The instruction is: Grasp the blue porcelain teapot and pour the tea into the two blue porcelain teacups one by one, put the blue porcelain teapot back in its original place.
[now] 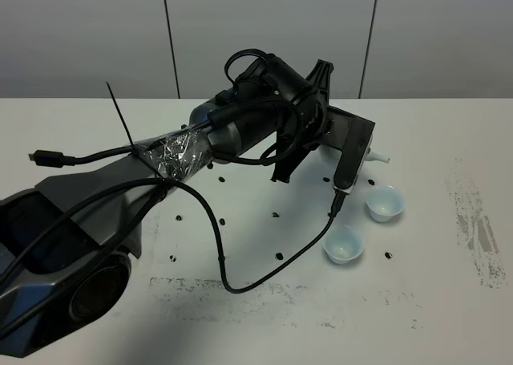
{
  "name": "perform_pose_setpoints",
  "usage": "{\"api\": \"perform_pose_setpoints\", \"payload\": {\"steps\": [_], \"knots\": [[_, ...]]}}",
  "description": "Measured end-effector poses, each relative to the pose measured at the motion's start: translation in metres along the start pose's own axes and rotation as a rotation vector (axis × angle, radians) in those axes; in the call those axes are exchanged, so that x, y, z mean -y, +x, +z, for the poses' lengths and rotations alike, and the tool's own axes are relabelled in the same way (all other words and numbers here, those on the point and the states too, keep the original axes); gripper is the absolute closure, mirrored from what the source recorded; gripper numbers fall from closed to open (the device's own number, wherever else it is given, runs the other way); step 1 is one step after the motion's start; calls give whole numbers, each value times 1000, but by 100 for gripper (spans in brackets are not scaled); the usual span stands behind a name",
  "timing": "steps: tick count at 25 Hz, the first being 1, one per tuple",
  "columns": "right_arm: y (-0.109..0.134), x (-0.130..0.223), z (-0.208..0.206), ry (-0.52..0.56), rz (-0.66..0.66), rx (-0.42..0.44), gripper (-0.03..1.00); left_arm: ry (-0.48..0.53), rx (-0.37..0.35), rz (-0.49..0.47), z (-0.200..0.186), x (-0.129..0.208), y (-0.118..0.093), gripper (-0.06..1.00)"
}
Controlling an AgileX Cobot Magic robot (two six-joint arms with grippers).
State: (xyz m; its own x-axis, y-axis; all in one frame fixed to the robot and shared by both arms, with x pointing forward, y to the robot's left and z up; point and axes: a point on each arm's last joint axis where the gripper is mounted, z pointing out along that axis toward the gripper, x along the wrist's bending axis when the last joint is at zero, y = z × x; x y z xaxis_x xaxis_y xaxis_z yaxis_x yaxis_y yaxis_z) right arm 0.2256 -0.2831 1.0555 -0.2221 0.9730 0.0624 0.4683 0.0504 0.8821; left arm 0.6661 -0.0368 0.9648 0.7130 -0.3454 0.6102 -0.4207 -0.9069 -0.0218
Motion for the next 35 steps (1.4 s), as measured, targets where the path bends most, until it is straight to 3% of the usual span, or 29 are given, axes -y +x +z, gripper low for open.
{"api": "perform_pose_setpoints", "payload": {"steps": [11,20,35], "knots": [[2,0,0,-4,11,-23,73,37,-19,133,15,-25,-13,87],[2,0,0,-5,12,-24,73,116,-82,269,11,-34,-10,87],[2,0,0,-4,12,-24,73,186,-137,398,6,-44,-8,87]]}}
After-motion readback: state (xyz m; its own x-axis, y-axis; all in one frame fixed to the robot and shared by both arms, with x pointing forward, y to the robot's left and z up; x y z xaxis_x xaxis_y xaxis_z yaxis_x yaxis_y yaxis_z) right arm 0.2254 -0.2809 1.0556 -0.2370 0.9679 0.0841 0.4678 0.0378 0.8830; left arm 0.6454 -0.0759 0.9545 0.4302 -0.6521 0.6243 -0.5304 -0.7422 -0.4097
